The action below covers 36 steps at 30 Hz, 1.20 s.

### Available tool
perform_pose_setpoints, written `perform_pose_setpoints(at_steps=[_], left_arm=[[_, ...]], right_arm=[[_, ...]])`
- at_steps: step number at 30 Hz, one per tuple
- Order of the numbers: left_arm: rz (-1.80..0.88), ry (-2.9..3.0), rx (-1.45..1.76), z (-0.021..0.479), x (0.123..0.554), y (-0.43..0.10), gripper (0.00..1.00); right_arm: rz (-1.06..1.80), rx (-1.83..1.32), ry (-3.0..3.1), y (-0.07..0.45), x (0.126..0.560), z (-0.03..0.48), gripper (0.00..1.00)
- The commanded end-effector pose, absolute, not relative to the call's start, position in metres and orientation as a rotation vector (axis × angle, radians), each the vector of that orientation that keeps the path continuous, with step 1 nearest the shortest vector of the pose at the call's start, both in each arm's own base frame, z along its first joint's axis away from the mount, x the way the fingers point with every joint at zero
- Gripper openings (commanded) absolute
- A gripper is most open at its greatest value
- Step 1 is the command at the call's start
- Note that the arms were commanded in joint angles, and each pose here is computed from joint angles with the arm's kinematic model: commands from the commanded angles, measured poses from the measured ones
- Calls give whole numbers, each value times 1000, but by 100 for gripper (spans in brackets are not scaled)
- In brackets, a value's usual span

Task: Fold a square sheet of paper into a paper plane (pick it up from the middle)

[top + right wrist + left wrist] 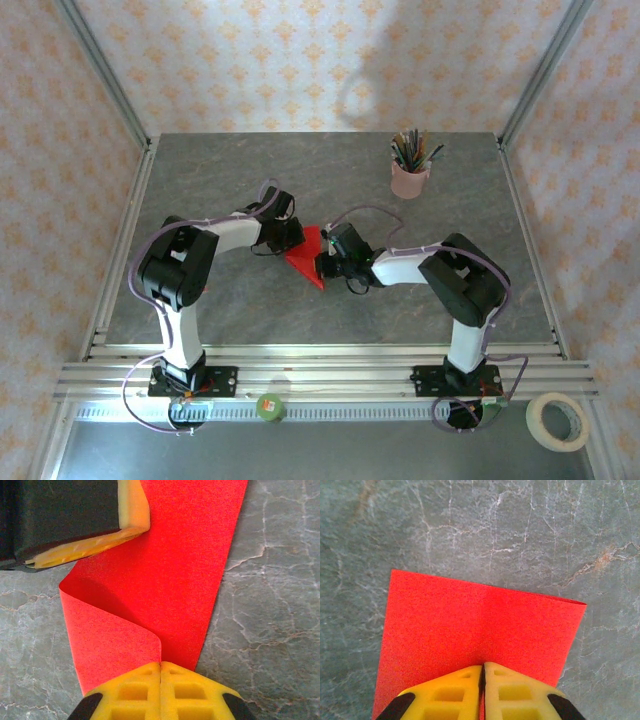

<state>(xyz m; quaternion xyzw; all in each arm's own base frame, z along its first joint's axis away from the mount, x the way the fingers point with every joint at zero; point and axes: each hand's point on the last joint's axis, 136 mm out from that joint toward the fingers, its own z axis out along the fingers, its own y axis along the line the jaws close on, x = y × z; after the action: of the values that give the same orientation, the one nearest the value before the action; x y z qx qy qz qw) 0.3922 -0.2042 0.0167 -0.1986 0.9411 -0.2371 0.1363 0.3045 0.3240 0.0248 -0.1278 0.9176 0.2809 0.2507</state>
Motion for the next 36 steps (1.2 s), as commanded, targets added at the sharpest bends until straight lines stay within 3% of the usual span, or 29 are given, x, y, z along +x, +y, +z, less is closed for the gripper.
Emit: perform_pose_setpoints(at_steps=[1,17,26,32,36], left_arm=[[-520,2848,-590,-19,370,-188,13],[-548,2825,-555,-4,378,-195,13],[-686,2625,-541,78,405,-205,16],[-841,2613,-593,82,374,-214,16],[-929,2647,-606,72,348,-226,10]], right_arm=[[727,-309,2473,316,310,33,3],[694,-325,2562,311,300,5,2],[673,-319,2587,307,296,-3,2],[670,-317,2592,306,296,-4,2],[675,-319,2595,307,295,-5,2]])
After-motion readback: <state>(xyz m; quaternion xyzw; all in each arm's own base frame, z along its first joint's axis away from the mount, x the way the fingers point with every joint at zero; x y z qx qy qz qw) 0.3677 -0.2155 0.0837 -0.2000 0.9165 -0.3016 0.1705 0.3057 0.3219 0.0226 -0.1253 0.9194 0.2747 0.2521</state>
